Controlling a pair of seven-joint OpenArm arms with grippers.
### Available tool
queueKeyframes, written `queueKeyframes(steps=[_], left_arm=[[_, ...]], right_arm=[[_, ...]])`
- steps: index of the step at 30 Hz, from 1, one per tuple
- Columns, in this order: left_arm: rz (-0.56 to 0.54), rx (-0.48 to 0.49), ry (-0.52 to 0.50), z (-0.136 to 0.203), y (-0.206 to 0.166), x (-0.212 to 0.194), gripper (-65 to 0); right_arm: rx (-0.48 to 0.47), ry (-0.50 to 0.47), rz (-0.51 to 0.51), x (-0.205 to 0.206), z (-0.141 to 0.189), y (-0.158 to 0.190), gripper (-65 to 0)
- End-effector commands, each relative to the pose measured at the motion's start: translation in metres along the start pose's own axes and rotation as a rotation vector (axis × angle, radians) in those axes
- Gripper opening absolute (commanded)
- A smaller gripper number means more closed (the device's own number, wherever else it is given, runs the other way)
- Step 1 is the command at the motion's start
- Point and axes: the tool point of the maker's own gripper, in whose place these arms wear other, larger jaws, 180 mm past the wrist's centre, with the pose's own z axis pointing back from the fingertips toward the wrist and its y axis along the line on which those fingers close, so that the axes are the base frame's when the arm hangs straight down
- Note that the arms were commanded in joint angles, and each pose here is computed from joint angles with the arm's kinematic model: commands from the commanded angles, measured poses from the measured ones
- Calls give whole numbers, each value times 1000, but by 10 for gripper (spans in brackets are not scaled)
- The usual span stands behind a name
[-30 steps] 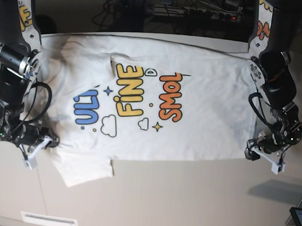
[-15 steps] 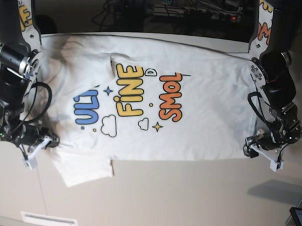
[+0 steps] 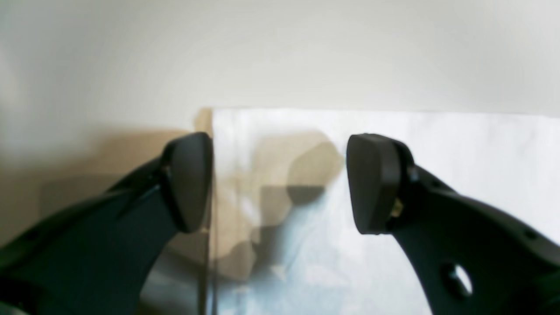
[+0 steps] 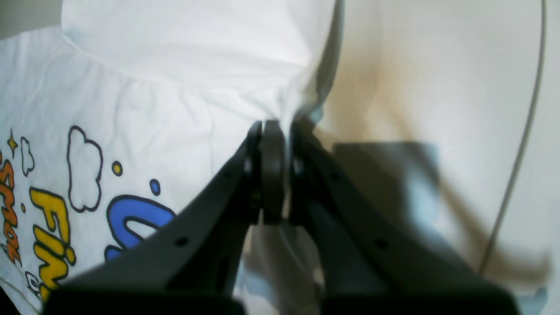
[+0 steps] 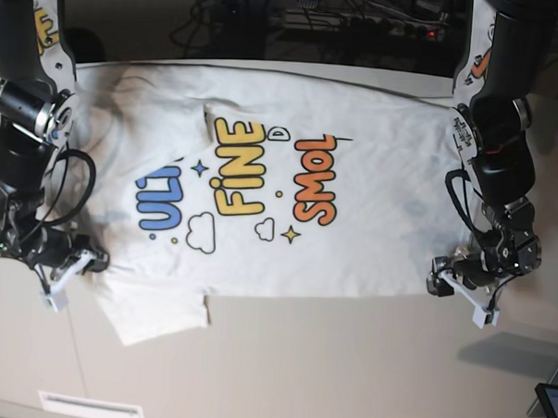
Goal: Fold the T-shirt properly
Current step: 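Lower both grippers and pinch the shirt's side edges near the hem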
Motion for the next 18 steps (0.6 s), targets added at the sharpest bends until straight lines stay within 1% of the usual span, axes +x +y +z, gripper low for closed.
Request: queueKeyframes(steps=[1, 4, 7, 10, 12, 16, 17, 18], left_arm=[[-10, 10, -28, 5, 2, 18, -185], [-12, 6, -36, 4, 1, 19, -197], [-14, 4, -41, 4, 1, 19, -280], [-14, 1, -41, 4, 0, 19, -396], [-14, 1, -39, 4, 0, 18, -432], [-14, 1, -39, 4, 0, 18, -469], [-14, 1, -39, 4, 0, 18, -494], [-15, 4, -36, 3, 0, 17, -539]], right_arm=[[-15, -31, 24, 19, 9, -3, -633], [-15, -29, 23, 18, 9, -4, -633], [-15, -29, 23, 18, 9, -4, -633], [-15, -29, 23, 18, 9, -4, -633], [-15, -29, 23, 18, 9, -4, -633], [-15, -28, 24, 18, 9, -3, -633], [-15, -28, 24, 18, 9, -3, -633], [-15, -28, 24, 18, 9, -3, -633]])
